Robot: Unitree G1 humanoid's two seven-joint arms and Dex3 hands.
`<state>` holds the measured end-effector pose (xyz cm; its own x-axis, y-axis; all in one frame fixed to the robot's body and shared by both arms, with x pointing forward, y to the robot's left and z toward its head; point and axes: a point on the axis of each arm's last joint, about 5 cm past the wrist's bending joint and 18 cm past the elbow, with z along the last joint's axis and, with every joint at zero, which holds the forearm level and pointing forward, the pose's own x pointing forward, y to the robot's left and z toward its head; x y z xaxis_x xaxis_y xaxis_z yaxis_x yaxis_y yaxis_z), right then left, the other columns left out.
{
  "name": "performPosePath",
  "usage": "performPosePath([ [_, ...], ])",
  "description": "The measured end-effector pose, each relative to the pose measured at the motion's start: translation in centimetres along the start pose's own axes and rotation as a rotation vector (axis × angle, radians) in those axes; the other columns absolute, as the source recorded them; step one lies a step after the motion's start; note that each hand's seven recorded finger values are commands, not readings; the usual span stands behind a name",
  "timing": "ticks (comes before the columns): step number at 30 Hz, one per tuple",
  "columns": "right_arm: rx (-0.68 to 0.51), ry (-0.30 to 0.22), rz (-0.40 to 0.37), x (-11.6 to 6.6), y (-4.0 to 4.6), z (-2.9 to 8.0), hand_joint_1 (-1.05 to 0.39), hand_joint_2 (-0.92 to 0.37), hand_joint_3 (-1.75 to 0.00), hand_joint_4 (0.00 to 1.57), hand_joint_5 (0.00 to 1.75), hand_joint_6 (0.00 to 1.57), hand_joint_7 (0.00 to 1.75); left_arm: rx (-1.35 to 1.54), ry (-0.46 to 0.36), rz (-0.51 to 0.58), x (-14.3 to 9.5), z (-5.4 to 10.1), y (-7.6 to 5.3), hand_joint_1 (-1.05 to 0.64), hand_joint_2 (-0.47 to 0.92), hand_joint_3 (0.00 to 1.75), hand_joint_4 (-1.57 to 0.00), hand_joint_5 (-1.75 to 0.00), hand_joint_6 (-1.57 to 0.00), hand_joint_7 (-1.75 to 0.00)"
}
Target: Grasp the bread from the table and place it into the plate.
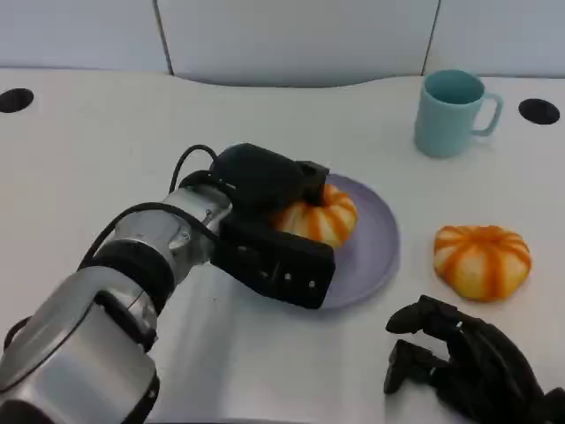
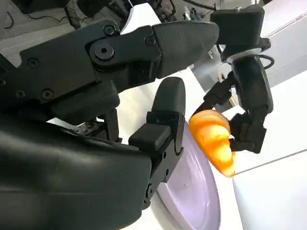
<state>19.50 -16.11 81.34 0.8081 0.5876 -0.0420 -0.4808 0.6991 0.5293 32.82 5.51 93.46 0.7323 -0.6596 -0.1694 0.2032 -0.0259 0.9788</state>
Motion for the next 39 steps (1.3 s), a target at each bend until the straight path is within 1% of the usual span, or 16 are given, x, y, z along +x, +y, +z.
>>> performPosePath([
  [2,0.002,0.000,0.000,0.0,0.00,0.0,-0.54,-0.92,-0.18,0.68,1.46,0.72,0.93,0.001,0.008,-0.015,0.0,0.0,0.1,-0.40,0.91,0.01,-0.48,-1.36,-0.44,-1.28],
  [5,0.004,-0.001,0.000,0.0,0.00,0.0,-0.53,-0.92,-0.18,0.68,1.45,0.72,0.91,0.001,0.018,-0.041,0.1,0.0,0.1,-0.44,0.92,0.00,-0.38,-1.33,-0.41,-1.12],
  [7,0.003,-0.001,-0.001,0.0,0.02,0.0,-0.54,-0.92,-0.19,0.68,1.45,0.73,0.91,-0.002,0.022,-0.062,0.1,-0.1,0.1,-0.47,0.92,0.00,-0.36,-1.14,-0.45,-0.89],
  [8,0.003,-0.001,-0.002,0.0,0.03,0.0,-0.54,-0.92,-0.19,0.67,1.45,0.73,0.91,-0.003,0.022,-0.072,0.1,-0.1,0.1,-0.49,0.91,0.00,-0.34,-0.98,-0.48,-0.69],
  [9,0.002,-0.002,-0.002,0.0,0.03,0.0,-0.54,-0.92,-0.19,0.67,1.45,0.72,0.91,-0.006,0.023,-0.080,0.1,-0.1,0.1,-0.49,0.91,0.00,-0.35,-0.90,-0.50,-0.59],
  [10,0.002,-0.002,-0.002,0.0,0.03,0.0,-0.54,-0.92,-0.19,0.67,1.46,0.73,0.91,-0.010,0.024,-0.085,0.1,-0.1,0.2,-0.51,0.92,0.00,-0.35,-0.76,-0.54,-0.42],
  [11,0.002,-0.002,-0.002,0.0,0.04,0.0,-0.54,-0.92,-0.19,0.67,1.46,0.73,0.91,-0.014,0.024,-0.089,0.1,-0.1,0.2,-0.52,0.92,0.00,-0.36,-0.70,-0.56,-0.34],
  [13,0.001,-0.002,-0.002,0.0,0.04,0.0,-0.53,-0.92,-0.20,0.67,1.46,0.73,0.91,-0.016,0.025,-0.095,0.1,-0.1,0.2,-0.54,0.92,0.00,-0.33,-0.63,-0.54,-0.23],
  [19,0.002,-0.002,-0.002,0.0,0.04,0.0,-0.53,-0.92,-0.21,0.67,1.46,0.73,0.91,-0.024,0.026,-0.121,0.1,-0.1,0.2,-0.65,0.92,0.01,-0.22,-0.52,-0.45,-0.10],
  [22,0.000,-0.004,-0.002,0.0,0.04,-0.1,-0.53,-0.92,-0.20,0.68,1.46,0.74,0.91,-0.028,0.031,-0.135,0.1,-0.1,0.3,-0.72,0.92,0.02,-0.16,-0.48,-0.41,-0.06],
  [26,0.000,-0.003,-0.006,0.0,0.08,0.0,-0.53,-0.92,-0.20,0.68,1.46,0.73,0.90,-0.037,0.032,-0.158,0.1,-0.1,0.5,-0.76,0.92,0.04,-0.13,-0.45,-0.39,-0.04],
  [31,0.001,-0.002,-0.006,0.0,0.07,0.0,-0.54,-0.92,-0.19,0.68,1.45,0.74,0.90,-0.049,0.035,-0.170,0.2,-0.2,0.9,-0.77,0.92,0.06,-0.14,-0.45,-0.42,-0.05],
  [33,0.001,-0.002,-0.006,0.0,0.07,0.0,-0.53,-0.92,-0.20,0.68,1.45,0.74,0.91,-0.050,0.035,-0.173,0.2,-0.2,1.0,-0.78,0.92,0.07,-0.19,-0.46,-0.51,-0.10],
  [35,0.001,-0.002,-0.006,0.0,0.08,0.0,-0.53,-0.92,-0.20,0.68,1.45,0.73,0.91,-0.054,0.034,-0.176,0.2,-0.2,1.1,-0.79,0.92,0.08,-0.24,-0.49,-0.55,-0.12],
  [36,0.001,-0.002,-0.006,0.0,0.08,0.0,-0.53,-0.92,-0.20,0.68,1.45,0.73,0.91,-0.059,0.032,-0.176,0.2,-0.2,1.1,-0.79,0.92,0.09,-0.26,-0.50,-0.54,-0.11],
  [39,0.002,-0.001,-0.006,0.0,0.08,0.0,-0.54,-0.92,-0.19,0.68,1.45,0.73,0.92,-0.079,0.032,-0.183,0.2,-0.2,1.2,-0.77,0.92,0.12,-0.30,-0.48,-0.38,-0.02],
])
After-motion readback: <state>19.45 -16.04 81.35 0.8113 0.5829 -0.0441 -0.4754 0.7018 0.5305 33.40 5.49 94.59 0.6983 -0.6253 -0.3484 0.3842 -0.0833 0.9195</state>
